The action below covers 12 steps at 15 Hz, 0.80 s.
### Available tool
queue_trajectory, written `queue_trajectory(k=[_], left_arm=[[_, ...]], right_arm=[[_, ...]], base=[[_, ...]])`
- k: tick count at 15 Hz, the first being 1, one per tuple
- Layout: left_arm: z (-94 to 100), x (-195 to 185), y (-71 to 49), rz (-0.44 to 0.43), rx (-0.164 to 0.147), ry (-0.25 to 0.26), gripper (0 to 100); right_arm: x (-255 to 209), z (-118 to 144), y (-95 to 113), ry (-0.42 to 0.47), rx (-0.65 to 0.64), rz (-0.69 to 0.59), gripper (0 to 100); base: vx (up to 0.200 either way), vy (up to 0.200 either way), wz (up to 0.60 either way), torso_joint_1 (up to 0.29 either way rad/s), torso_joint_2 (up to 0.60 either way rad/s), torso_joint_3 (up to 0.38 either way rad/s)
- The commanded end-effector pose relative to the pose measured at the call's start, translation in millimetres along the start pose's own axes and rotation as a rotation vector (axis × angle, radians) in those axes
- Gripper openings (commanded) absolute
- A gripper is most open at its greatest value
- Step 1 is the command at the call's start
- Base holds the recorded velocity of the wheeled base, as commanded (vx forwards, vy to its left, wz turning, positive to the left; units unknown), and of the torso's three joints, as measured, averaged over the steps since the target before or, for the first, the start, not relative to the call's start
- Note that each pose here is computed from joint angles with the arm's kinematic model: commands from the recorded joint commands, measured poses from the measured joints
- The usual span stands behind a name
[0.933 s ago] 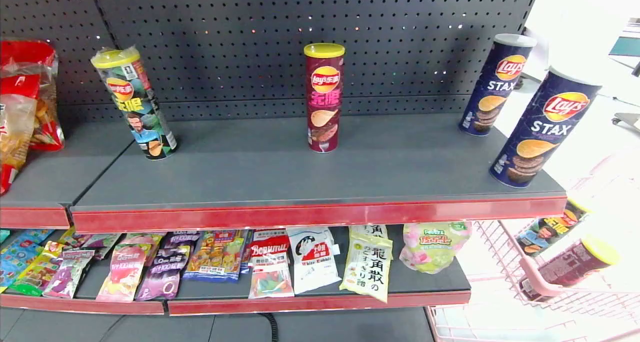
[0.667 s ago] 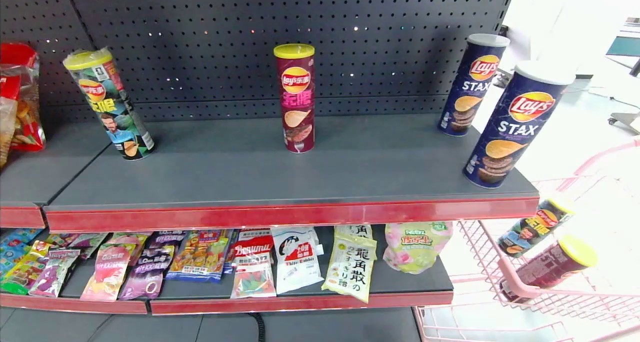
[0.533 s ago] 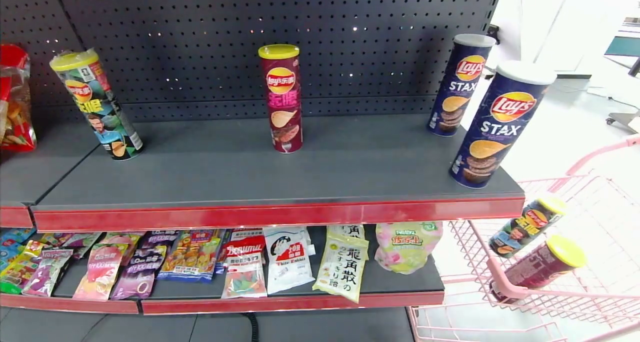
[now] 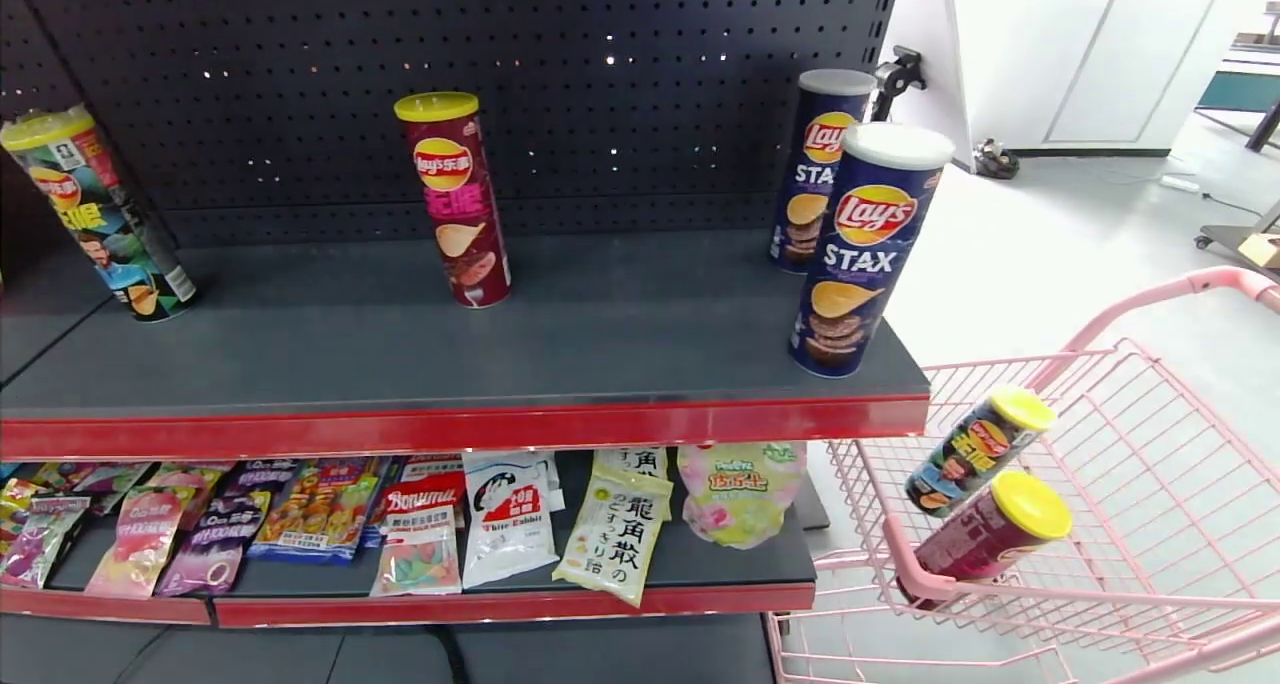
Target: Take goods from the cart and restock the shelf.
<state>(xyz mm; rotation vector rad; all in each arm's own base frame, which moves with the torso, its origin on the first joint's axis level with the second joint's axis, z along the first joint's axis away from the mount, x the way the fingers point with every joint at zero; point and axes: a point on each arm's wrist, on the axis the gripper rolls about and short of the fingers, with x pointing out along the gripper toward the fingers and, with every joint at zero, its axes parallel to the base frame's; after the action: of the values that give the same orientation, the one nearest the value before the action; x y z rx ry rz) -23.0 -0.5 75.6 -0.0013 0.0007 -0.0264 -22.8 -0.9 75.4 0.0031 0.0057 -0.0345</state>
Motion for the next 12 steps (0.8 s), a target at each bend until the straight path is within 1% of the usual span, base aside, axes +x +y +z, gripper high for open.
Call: queue_trajectory(k=[1,5,12], left_arm=[[0.0,0.1,0.0,0.0,0.0,0.001,100],[-0.4,0.2,0.0,0.0,0.0,0.002,100],[0.0,0.1,0.0,0.0,0.0,0.001,100]], right_arm=[[0.0,-0.1,0.0,0.0,0.0,0.001,100],[0.0,-0.1,0.0,0.0,0.0,0.001,100],[0.0,-0.1,0.0,0.0,0.0,0.001,100]], base=[[0.0,-0.2,0.0,0.002,0.0,0.007],[0.0,0.0,0.0,0.0,0.0,0.0],[0.0,0.0,-0.6,0.004,0.0,0.004]])
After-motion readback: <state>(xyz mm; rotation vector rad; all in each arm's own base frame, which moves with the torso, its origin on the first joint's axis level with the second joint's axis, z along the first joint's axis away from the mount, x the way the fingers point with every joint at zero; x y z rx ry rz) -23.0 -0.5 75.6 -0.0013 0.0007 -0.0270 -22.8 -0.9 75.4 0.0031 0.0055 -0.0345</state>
